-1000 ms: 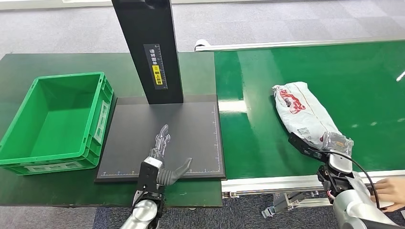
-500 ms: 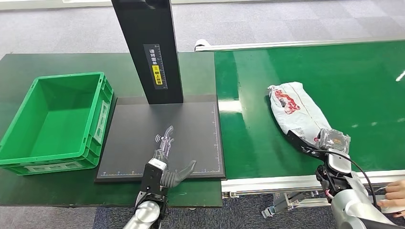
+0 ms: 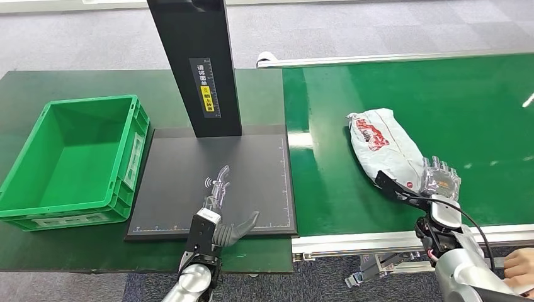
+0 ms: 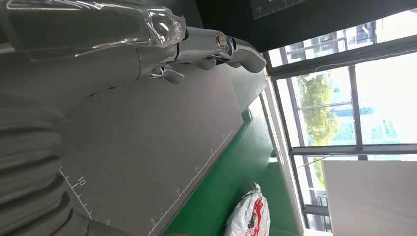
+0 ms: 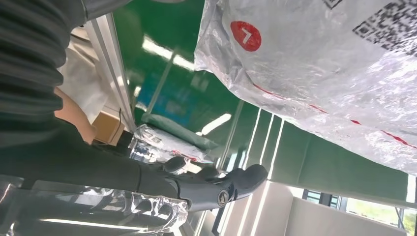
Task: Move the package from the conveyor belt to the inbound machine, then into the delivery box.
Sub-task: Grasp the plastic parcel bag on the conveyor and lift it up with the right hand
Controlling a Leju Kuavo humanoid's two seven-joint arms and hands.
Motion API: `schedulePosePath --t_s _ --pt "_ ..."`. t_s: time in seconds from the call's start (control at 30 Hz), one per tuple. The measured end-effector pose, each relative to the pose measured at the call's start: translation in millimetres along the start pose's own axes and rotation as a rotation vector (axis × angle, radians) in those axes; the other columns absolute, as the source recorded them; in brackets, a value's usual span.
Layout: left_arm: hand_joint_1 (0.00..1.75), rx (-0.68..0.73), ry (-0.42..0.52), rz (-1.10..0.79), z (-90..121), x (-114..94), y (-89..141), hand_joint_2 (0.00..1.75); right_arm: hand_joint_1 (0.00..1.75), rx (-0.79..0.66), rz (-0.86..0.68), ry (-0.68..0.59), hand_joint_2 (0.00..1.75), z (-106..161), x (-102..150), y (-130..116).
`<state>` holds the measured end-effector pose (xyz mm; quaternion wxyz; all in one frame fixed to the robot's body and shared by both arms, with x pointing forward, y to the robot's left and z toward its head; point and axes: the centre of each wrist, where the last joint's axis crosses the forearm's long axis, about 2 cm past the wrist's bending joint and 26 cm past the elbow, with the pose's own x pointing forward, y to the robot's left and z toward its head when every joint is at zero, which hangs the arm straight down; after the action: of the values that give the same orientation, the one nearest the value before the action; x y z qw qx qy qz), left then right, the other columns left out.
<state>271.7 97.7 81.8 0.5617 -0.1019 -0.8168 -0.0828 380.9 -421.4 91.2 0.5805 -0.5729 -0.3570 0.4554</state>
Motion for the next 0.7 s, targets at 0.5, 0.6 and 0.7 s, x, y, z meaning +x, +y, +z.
schedulePosePath --t_s 0.5,0.6,0.7 --pt "0.00 0.002 -0.003 -0.003 0 0 0 1.75 0.00 0.008 -0.093 -0.058 1.75 -2 9 -4" --pt "0.00 0.000 -0.006 -0.003 0 0 0 1.75 0.00 0.015 -0.160 -0.095 1.75 -1 17 -5" --pt "0.00 -0.003 -0.007 -0.001 0 -1 0 1.75 0.00 0.022 -0.215 -0.129 1.75 1 28 -4"
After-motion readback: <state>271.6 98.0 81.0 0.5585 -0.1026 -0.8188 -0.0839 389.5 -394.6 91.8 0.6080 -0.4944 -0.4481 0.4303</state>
